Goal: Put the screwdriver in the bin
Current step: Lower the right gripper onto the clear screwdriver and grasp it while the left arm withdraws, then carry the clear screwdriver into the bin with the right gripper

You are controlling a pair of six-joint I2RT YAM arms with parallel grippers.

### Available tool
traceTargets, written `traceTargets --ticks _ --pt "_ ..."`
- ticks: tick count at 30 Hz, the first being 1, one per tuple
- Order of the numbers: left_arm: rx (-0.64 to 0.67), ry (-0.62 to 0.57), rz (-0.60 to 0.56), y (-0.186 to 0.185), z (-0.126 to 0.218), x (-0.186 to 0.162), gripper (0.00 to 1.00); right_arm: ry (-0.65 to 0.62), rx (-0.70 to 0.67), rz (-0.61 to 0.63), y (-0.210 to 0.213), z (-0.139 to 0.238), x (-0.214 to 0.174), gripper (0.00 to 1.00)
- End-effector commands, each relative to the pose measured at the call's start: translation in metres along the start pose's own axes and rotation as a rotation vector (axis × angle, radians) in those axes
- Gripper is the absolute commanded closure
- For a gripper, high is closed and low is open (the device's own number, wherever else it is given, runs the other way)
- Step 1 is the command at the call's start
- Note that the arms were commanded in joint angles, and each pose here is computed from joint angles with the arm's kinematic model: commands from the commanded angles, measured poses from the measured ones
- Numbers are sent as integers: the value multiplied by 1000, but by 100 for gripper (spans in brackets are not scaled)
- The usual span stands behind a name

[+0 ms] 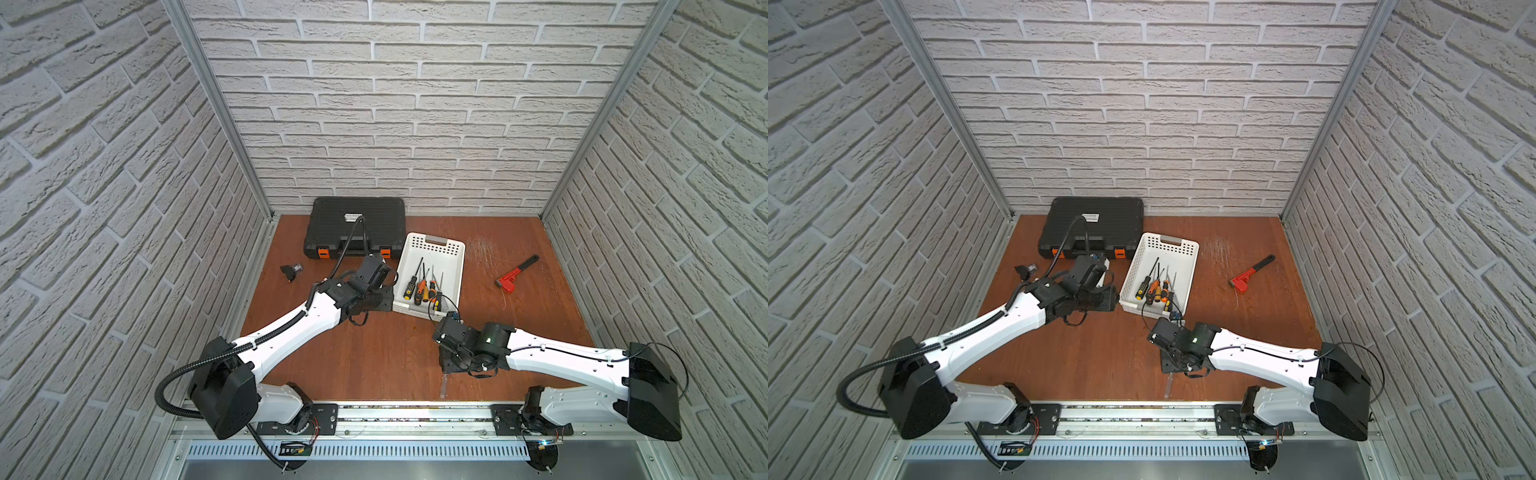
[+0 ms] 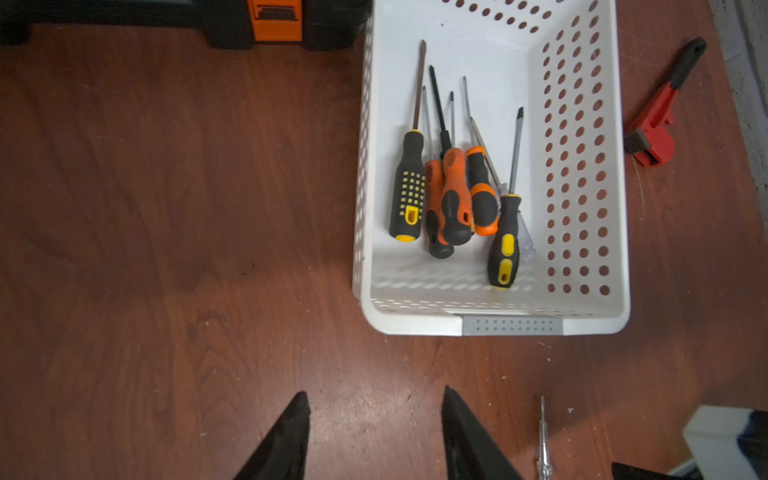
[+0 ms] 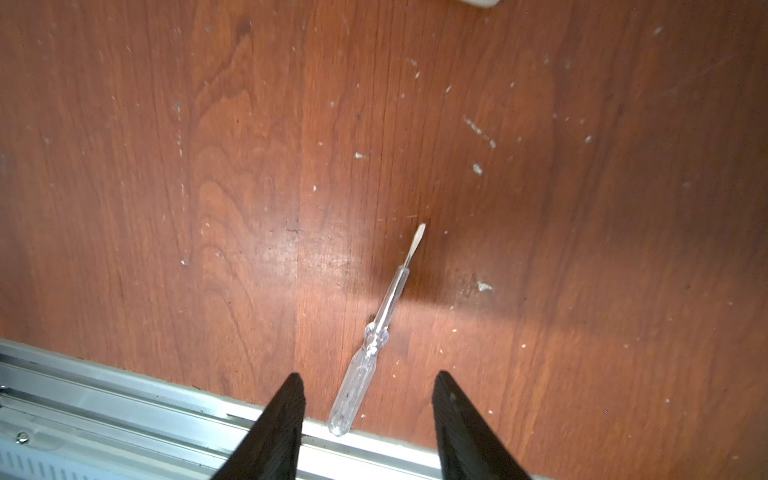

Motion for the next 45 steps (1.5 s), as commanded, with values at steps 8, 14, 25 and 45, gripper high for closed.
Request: traceTargets --ticks 8,14,25,45 --pt "98 -49 74 15 6 -15 46 106 -42 -35 1 -41 -22 55" --pt "104 -39 64 15 3 -10 45 131 -57 -27 2 -51 -24 63" --pt "105 -30 69 13 -2 -5 45 162 -77 -23 -4 -56 -29 86" --pt "156 -71 141 34 9 0 45 105 5 403 29 36 -2 95"
Point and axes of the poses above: each gripper's point midway between its finger pads, its own z axis back along the fingers, its own y axis along the line the jaws close on, x = y × z, the point moved 10 cm from there along z, back along the fingers, and after that the axes turned 14 degrees about -z, right-handed, at the moved point
